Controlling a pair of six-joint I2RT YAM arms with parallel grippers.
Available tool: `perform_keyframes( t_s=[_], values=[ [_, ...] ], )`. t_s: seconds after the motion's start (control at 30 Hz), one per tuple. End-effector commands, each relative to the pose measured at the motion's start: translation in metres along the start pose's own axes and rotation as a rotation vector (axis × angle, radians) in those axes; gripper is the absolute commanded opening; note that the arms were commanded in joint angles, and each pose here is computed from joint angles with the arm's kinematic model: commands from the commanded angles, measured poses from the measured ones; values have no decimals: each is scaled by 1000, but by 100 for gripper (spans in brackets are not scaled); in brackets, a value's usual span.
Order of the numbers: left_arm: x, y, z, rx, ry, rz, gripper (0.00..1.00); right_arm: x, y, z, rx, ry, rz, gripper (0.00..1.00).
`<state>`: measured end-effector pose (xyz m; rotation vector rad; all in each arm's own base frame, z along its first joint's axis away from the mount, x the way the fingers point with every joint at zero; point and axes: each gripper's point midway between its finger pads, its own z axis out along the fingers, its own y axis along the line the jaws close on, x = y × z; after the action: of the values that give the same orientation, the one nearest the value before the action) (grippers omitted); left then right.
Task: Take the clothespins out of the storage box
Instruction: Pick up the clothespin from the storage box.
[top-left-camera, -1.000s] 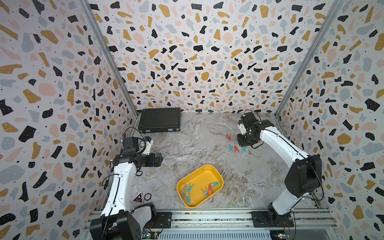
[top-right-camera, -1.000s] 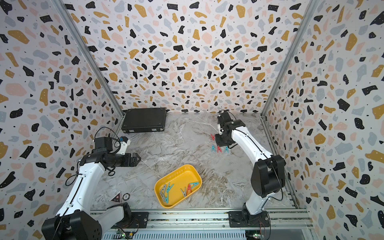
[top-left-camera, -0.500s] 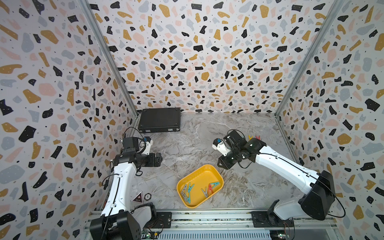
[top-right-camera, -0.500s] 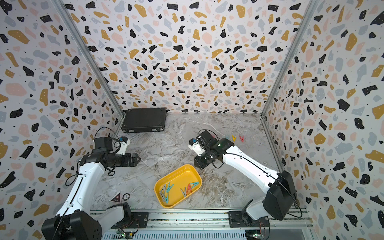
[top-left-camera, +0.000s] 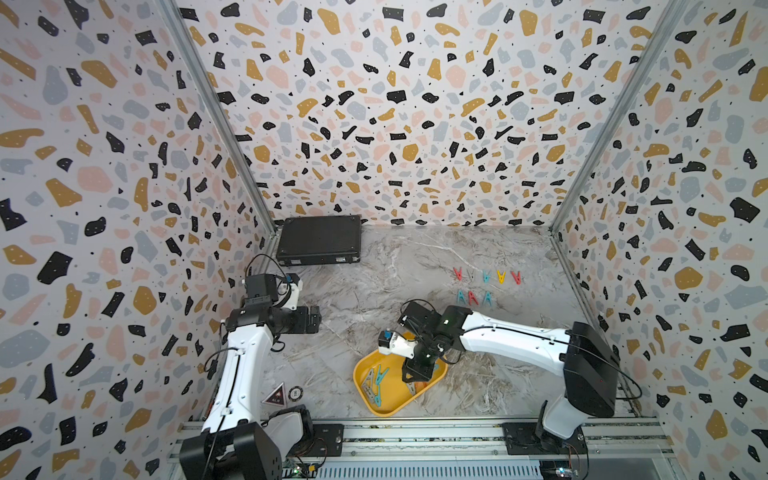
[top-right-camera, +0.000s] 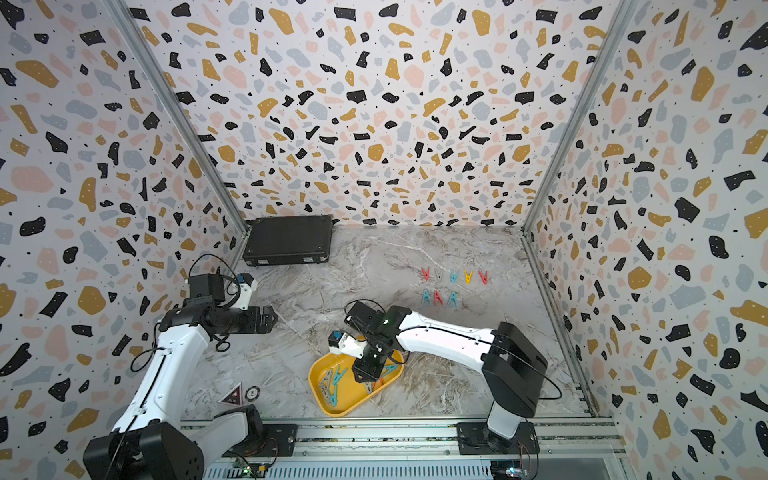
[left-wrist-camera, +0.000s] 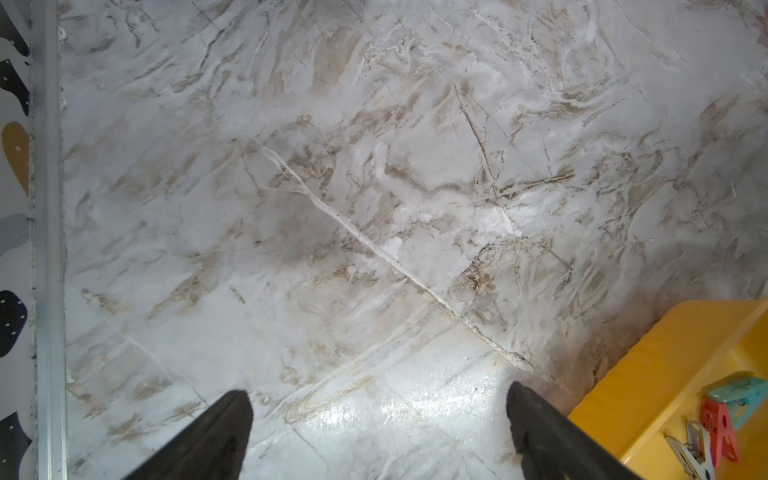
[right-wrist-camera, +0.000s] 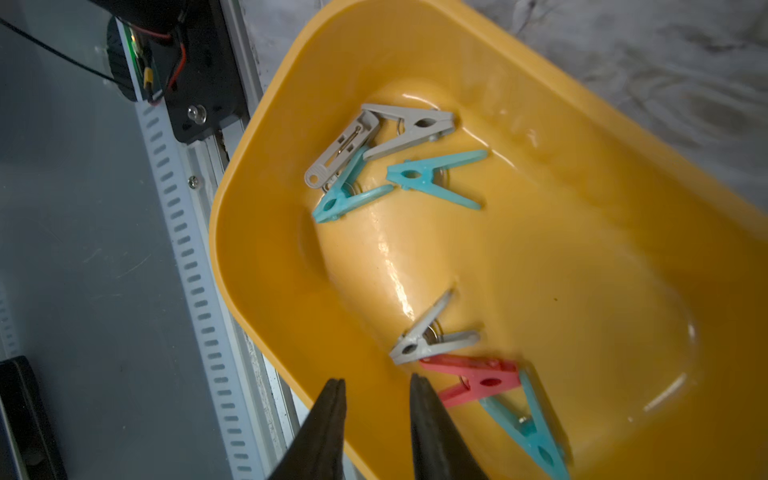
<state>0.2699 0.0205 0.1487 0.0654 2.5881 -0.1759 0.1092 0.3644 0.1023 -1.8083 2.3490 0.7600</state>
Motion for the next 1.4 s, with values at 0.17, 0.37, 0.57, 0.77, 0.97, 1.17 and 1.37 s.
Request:
perform_keyframes(
  t_s=[0.17,0.37,0.57,0.77,0.97,1.17,1.37],
  values=[
    [-5,10,-2,-35,-21,-17,100,-30,16,5,3,-31,-235,39],
    [-5,12,-3,-42,-21,-21,100,-38,1,18,54,-20,-281,42],
    [-4,12,-2,-38,-17,-23,100,-45,-12,29,100,-13,-309,43],
    [-5,12,-2,-40,-20,-25,100,-53,-19,32,130,-18,-338,43],
    [-4,13,-2,-41,-19,-29,100,-58,-28,39,161,-14,-355,43],
    [-5,13,-3,-40,-18,-31,100,-60,-34,46,177,-6,-364,43],
    [-5,13,-3,-37,-20,-33,100,-57,-38,55,173,19,-367,43]
  ],
)
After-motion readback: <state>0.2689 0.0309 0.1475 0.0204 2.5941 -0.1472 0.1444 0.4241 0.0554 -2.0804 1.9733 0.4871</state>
